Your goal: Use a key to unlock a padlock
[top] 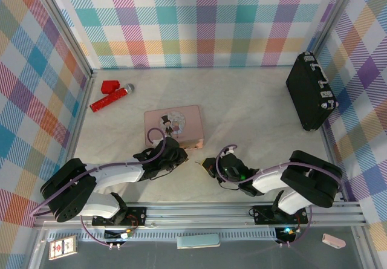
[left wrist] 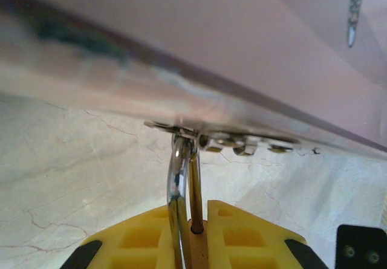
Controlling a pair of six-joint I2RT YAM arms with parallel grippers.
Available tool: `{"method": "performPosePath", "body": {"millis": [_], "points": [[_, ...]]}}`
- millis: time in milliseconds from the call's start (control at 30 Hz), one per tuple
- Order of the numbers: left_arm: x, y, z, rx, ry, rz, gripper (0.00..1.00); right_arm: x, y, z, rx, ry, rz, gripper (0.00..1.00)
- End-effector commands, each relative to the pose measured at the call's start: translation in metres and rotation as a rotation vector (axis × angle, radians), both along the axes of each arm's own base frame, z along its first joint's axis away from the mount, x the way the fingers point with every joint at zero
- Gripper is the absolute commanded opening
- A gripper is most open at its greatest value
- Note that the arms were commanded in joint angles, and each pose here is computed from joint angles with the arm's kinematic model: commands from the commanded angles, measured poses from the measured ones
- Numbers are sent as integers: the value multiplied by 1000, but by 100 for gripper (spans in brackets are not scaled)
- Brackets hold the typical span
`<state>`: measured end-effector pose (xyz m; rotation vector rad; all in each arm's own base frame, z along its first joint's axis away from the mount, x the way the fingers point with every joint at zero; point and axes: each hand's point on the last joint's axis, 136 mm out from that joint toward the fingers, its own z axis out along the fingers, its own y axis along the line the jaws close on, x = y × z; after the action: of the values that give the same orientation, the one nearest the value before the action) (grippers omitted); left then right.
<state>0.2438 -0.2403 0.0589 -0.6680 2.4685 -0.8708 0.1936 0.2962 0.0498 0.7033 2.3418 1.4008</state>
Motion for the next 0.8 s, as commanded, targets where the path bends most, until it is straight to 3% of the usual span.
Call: {"method": "performPosePath", "body": {"millis": [0,767], "points": [[22,-3,30,-84,-100,69,12,1,5,9,70,-10,-21,0],[20,-11,30,-139,-91,71,9,-2,19,6,205,57,-53,0]]}}
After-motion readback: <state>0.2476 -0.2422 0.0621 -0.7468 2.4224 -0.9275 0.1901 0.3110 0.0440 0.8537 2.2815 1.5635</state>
